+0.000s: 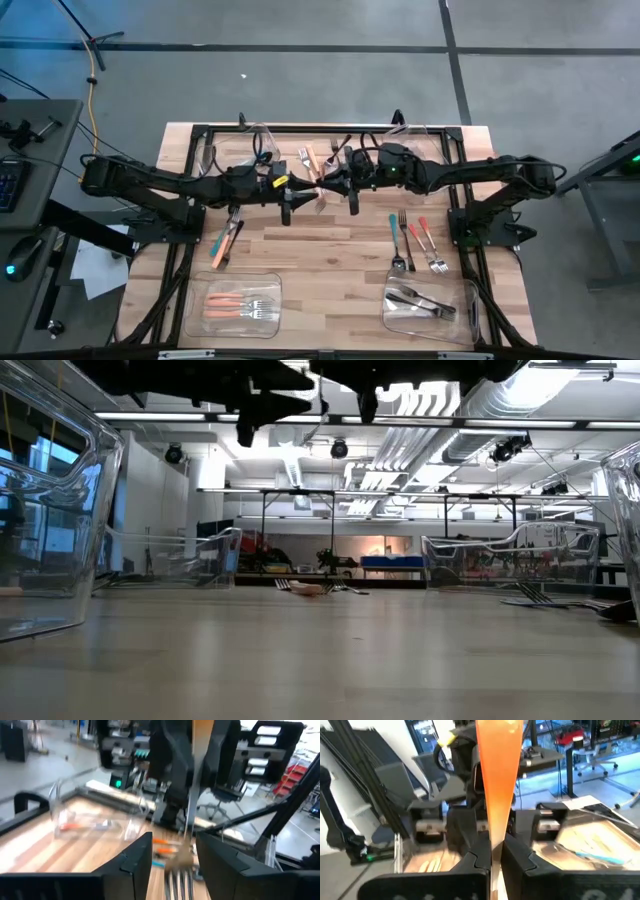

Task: Sort silverware by color (type)
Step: Put the orange fork into the top right transparent bin

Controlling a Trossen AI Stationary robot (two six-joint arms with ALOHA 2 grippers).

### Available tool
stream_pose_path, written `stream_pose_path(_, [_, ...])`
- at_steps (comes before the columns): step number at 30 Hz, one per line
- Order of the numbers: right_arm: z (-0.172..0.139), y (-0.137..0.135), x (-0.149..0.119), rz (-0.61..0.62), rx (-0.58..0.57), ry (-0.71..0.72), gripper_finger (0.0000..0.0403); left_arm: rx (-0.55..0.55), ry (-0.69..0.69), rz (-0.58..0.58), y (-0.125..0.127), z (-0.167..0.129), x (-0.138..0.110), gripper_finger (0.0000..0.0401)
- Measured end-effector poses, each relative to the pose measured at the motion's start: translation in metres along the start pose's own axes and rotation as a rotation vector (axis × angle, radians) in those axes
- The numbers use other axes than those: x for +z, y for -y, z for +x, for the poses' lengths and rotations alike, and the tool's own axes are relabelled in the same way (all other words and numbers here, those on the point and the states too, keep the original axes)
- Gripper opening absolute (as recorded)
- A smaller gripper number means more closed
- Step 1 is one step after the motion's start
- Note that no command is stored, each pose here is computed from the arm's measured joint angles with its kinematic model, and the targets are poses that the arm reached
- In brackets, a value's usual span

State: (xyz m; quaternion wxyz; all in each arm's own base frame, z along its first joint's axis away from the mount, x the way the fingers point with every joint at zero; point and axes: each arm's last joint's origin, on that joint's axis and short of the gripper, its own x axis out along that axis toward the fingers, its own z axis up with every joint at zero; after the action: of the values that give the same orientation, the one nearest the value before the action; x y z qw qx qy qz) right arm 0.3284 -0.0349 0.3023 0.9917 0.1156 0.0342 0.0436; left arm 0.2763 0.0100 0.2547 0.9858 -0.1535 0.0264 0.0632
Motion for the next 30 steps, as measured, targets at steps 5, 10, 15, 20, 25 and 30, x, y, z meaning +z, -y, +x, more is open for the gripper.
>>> stream_pose_path(5, [-0.018, 0.003, 0.003, -0.007, -0.048, -0.111, 0.0007, 0.027, -0.094, -0.008, 0.0, -0.02, 0.006, 0.0142])
stream_pose_path(10, [-0.038, 0.005, 0.006, -0.009, -0.095, -0.178, 0.0006, 0.052, -0.07, -0.008, -0.002, -0.046, 0.01, 0.0132])
stream_pose_path(15, [-0.06, 0.004, -0.008, 0.022, -0.157, -0.201, 0.0006, 0.1, 0.007, -0.032, -0.007, -0.069, 0.006, 0.0123])
stream_pose_path(20, [-0.081, 0.0, -0.024, 0.083, -0.18, -0.123, 0.0005, 0.083, 0.072, -0.059, -0.01, -0.082, 0.003, 0.0114])
stream_pose_path(25, [-0.091, -0.007, -0.032, 0.076, -0.125, -0.023, 0.0005, 0.083, 0.076, -0.014, -0.01, -0.084, 0.003, 0.0088])
stream_pose_path(30, [-0.091, -0.01, -0.034, 0.075, -0.112, -0.025, 0.0005, 0.086, 0.069, 0.001, -0.01, -0.084, 0.003, 0.0025])
